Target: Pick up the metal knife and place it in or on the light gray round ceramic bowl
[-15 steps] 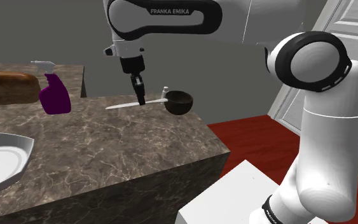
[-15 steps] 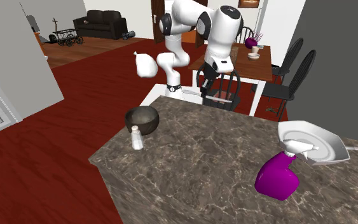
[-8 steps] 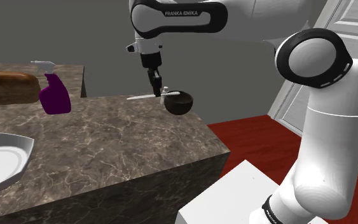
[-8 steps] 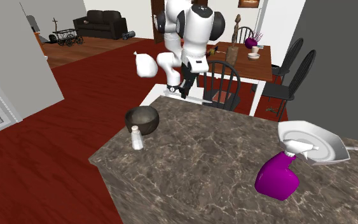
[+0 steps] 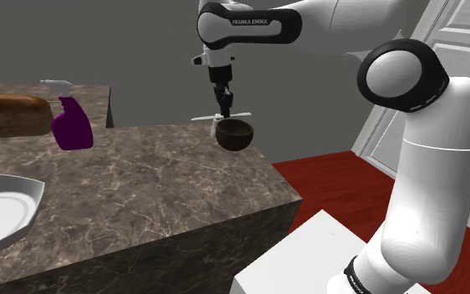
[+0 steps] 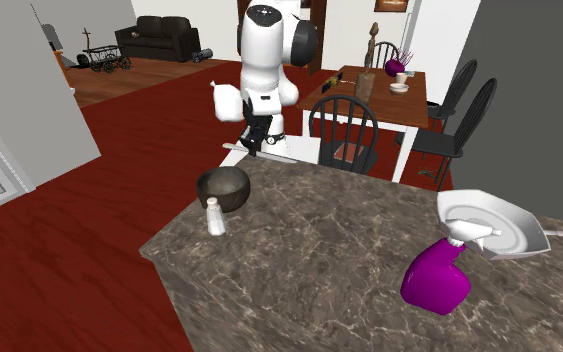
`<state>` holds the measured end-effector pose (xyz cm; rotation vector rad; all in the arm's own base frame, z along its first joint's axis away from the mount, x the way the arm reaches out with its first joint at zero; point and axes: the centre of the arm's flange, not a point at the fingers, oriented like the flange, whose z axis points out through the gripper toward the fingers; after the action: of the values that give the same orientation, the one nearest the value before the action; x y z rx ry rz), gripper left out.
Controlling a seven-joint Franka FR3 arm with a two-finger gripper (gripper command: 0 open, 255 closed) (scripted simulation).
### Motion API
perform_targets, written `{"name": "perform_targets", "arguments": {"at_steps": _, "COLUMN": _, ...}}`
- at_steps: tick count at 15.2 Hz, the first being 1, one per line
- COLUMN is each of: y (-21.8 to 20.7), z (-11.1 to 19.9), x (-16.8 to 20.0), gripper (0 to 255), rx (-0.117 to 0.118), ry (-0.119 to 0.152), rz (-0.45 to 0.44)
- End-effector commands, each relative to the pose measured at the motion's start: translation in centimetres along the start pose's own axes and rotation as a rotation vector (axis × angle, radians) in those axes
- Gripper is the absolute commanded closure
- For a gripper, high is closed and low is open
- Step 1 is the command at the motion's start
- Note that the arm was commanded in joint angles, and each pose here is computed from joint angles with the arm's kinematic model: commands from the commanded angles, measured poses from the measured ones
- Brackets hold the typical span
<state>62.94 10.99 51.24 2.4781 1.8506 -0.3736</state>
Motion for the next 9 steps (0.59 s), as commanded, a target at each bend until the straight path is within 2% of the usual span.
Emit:
{"name": "perform_targets", "arguments": {"at_steps": 1, "y": 1.8, "z": 0.2, "x": -2.1, "gripper": 255, "rx": 0.000, "ry": 0.000, "rz": -0.002}}
{"name": "perform_targets", "arguments": {"at_steps": 7, "y": 6.4, "z": 0.8, "x": -8.5, "gripper": 255, "rx": 0.000, "ry": 0.000, "rz": -0.002}}
{"name": "perform_targets", "arguments": {"at_steps": 9, "y": 6.8, "z": 1.3, "x": -8.8, "gripper": 255, "rx": 0.000, "ry": 0.000, "rz": -0.002}}
